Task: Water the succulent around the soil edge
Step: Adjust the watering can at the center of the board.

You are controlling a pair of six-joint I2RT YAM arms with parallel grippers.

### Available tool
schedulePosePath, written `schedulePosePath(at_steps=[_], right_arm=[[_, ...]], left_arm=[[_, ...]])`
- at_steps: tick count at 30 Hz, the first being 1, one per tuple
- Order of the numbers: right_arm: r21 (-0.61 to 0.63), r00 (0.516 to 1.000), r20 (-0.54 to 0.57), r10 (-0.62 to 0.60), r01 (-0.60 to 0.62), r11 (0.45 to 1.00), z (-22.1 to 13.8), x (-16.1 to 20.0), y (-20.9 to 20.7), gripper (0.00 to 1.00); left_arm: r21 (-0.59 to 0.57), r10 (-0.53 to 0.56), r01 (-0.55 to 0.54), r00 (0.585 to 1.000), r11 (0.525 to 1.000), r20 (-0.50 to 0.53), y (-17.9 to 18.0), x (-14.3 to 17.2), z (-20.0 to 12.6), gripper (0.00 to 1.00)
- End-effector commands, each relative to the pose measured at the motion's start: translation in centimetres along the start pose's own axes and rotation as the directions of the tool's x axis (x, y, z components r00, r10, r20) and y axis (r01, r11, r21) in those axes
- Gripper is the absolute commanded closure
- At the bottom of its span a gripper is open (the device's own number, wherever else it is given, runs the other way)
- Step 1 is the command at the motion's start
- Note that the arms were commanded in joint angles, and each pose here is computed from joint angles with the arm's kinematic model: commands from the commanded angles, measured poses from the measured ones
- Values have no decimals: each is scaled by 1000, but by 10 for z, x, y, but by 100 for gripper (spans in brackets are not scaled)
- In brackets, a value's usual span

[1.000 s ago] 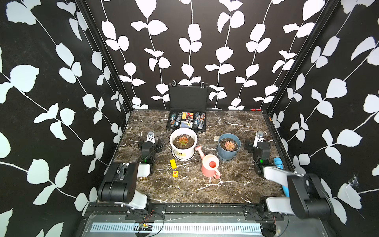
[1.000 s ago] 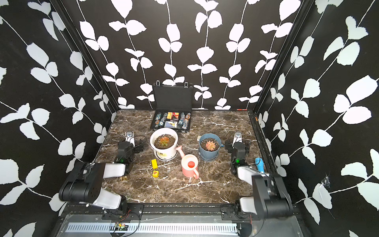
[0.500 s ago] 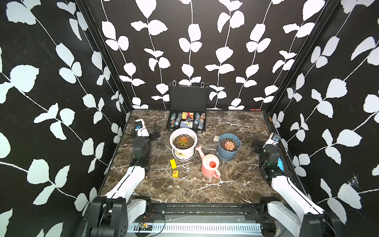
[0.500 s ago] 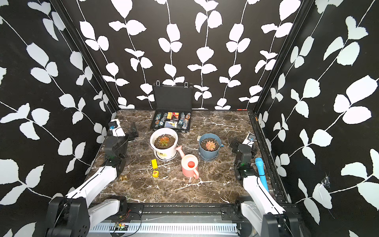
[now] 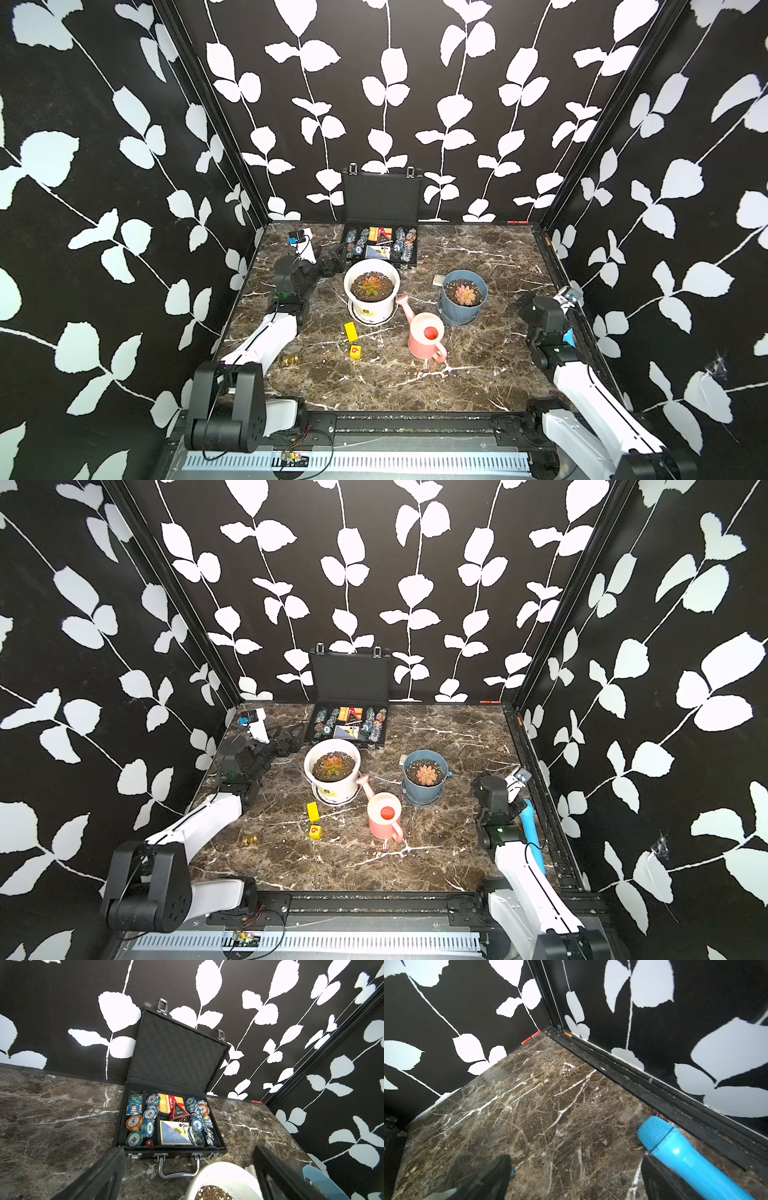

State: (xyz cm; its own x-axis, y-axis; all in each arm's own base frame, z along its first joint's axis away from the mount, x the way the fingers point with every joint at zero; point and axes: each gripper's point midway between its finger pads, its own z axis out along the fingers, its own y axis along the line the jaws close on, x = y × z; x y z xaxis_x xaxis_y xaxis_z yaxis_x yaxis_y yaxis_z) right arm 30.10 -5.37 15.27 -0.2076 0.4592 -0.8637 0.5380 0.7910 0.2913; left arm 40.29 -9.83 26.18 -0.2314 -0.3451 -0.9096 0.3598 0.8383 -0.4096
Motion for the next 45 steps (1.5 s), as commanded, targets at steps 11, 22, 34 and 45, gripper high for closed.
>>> schedulePosePath(at_steps=[11, 22, 34, 45], right_arm=[[-516, 914, -110, -391, 284, 808, -79, 25, 133, 7], [-885, 779, -246, -577, 62, 462, -193, 96, 160, 19], [-913, 610, -235, -757, 128, 387, -218, 170, 121, 37], [-890, 571, -146, -808, 281, 360, -209, 193, 133, 46]], left_arm=[[222, 236, -199, 959, 955, -158, -169, 27, -72, 1], [358, 275, -128, 875, 925, -399, -221, 156, -140, 1], [384, 387, -205, 781, 900, -490, -230, 206, -153, 1], [274, 463, -374, 740, 886, -487, -208, 192, -141, 1]])
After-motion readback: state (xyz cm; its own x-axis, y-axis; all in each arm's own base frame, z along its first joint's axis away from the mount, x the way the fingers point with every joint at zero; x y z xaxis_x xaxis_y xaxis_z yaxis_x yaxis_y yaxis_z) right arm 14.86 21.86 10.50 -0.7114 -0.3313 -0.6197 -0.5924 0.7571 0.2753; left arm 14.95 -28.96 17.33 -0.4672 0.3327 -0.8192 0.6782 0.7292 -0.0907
